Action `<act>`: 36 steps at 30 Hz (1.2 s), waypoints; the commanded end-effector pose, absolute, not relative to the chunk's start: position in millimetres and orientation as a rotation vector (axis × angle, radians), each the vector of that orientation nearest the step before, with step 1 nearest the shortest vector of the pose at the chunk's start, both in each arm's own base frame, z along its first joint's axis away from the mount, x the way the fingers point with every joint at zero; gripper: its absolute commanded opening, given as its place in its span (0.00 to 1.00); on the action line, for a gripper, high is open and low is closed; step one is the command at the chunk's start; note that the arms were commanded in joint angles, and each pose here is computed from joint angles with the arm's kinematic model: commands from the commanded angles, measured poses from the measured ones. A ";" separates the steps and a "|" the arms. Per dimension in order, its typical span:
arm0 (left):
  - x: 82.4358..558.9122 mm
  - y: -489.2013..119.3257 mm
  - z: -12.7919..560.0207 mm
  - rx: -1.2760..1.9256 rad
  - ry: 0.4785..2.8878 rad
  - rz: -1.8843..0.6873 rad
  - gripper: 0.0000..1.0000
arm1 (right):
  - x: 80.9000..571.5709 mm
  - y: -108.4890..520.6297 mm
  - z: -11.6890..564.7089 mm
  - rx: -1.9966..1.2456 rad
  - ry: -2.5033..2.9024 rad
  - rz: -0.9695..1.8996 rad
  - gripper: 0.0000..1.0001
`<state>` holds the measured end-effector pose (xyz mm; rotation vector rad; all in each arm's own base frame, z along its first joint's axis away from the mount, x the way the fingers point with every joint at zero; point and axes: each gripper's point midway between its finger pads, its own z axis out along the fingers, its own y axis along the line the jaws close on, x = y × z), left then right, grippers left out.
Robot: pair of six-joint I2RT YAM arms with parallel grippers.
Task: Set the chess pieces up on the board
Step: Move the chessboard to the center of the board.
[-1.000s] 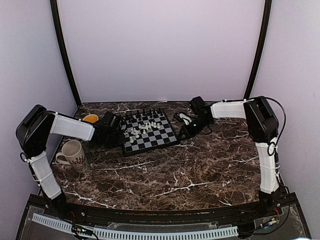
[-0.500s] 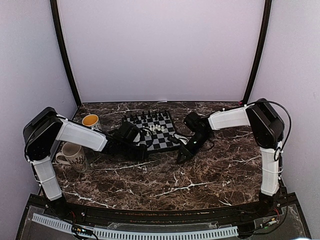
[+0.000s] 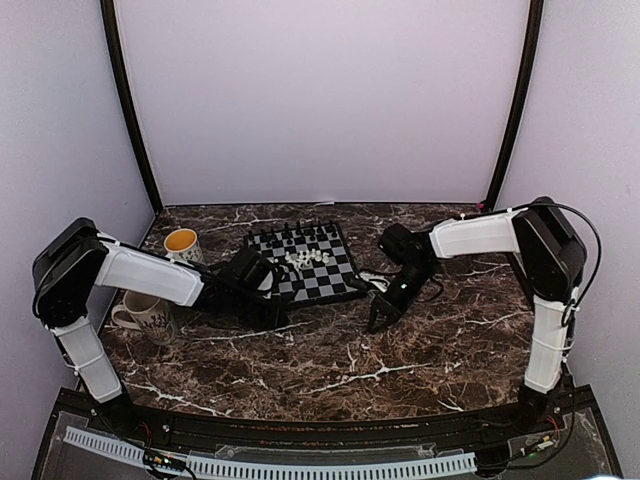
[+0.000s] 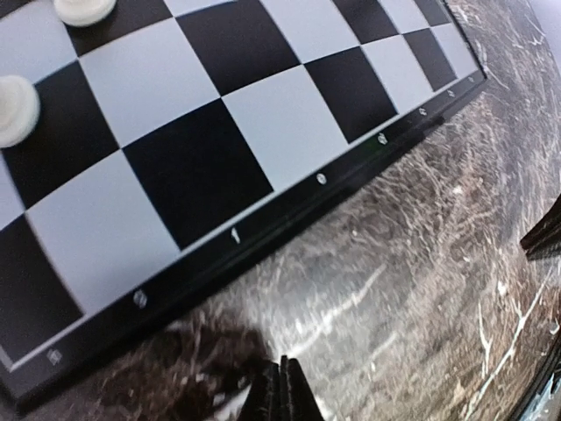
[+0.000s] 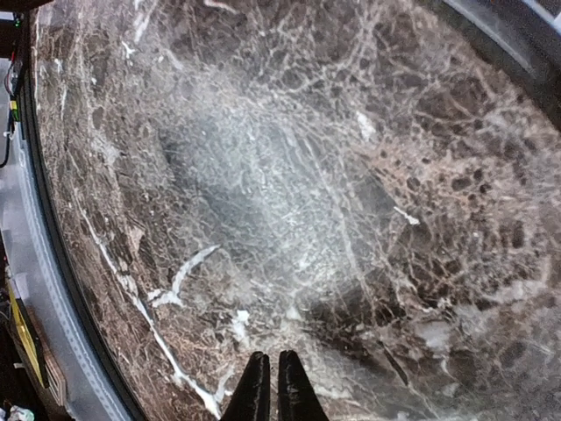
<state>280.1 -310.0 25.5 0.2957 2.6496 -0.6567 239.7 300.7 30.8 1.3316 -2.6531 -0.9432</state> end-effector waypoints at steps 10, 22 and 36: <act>320.3 -228.3 100.4 0.027 2.515 -0.430 0.38 | 398.9 273.0 121.7 1.173 -3.177 -1.024 0.42; 387.7 -188.6 80.6 -0.321 2.450 -0.454 0.36 | 482.2 291.0 87.8 0.878 -3.215 -1.190 0.49; 407.1 -194.2 48.2 -0.345 2.473 -0.497 0.33 | 476.2 318.2 44.9 0.841 -3.086 -1.251 0.46</act>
